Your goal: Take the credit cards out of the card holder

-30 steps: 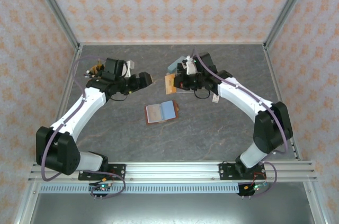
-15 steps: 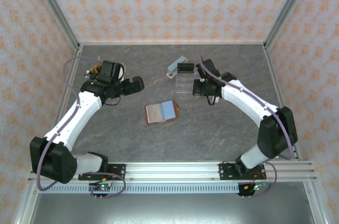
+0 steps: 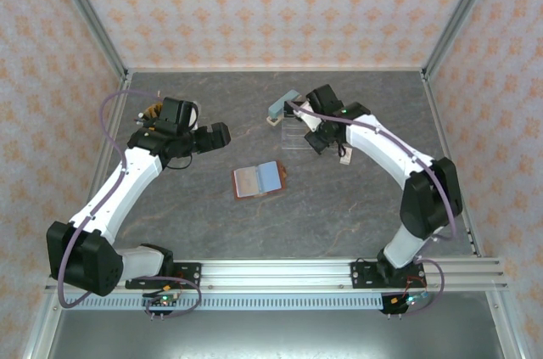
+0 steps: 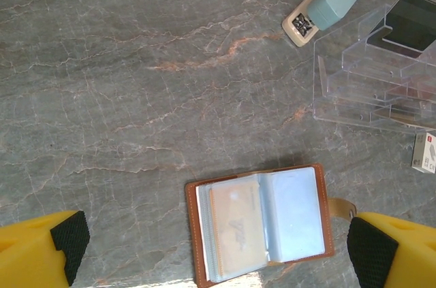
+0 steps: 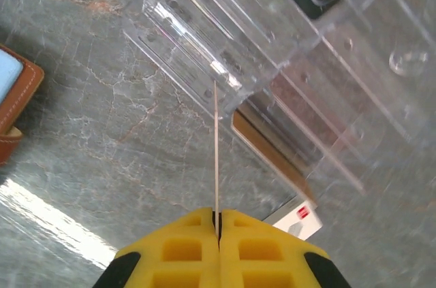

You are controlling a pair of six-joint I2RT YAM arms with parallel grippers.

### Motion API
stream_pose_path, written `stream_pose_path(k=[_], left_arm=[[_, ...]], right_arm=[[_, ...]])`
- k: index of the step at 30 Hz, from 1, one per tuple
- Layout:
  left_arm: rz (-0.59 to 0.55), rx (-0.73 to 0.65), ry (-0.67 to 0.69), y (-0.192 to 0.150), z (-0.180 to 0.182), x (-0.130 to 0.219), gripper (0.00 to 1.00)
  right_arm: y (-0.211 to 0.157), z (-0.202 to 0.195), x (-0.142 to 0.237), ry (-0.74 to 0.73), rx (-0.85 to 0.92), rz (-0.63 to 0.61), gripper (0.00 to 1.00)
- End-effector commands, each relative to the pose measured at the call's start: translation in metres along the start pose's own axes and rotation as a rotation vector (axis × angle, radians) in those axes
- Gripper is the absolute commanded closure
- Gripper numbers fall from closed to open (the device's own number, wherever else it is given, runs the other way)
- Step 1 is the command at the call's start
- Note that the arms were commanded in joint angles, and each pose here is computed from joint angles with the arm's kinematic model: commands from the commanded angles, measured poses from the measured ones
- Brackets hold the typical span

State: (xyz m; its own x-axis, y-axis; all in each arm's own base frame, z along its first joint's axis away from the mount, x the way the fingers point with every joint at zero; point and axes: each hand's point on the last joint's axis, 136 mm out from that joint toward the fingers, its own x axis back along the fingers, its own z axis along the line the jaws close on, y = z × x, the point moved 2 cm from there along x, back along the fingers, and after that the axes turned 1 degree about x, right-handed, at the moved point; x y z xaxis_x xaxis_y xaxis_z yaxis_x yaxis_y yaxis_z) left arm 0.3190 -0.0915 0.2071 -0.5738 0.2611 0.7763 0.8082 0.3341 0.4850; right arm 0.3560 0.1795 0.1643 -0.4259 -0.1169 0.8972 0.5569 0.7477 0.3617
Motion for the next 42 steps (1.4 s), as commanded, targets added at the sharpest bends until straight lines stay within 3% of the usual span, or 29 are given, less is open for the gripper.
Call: stream_pose_path(k=[1, 4, 13, 33, 42], left_arm=[[0.001, -0.003, -0.001, -0.001, 0.002, 0.007, 0.0], [0.012, -0.003, -0.028, -0.004, -0.001, 0.005, 0.0], [0.029, -0.002, -0.038, -0.006, -0.002, 0.002, 0.0], [0.023, -0.005, -0.012, -0.006, 0.002, 0.001, 0.0], [0.032, -0.018, -0.104, -0.008, -0.012, 0.007, 0.0]], right_arm=[[-0.02, 0.008, -0.005, 0.072, 0.285, 0.116, 1.0], [-0.029, 0.01, -0.012, 0.11, 0.402, 0.179, 1.0], [-0.037, -0.017, -0.036, 0.021, 0.516, 0.285, 1.0], [-0.017, -0.05, -0.059, -0.025, 0.566, 0.244, 1.0], [-0.01, -0.048, -0.068, -0.003, 0.602, 0.192, 1.0]])
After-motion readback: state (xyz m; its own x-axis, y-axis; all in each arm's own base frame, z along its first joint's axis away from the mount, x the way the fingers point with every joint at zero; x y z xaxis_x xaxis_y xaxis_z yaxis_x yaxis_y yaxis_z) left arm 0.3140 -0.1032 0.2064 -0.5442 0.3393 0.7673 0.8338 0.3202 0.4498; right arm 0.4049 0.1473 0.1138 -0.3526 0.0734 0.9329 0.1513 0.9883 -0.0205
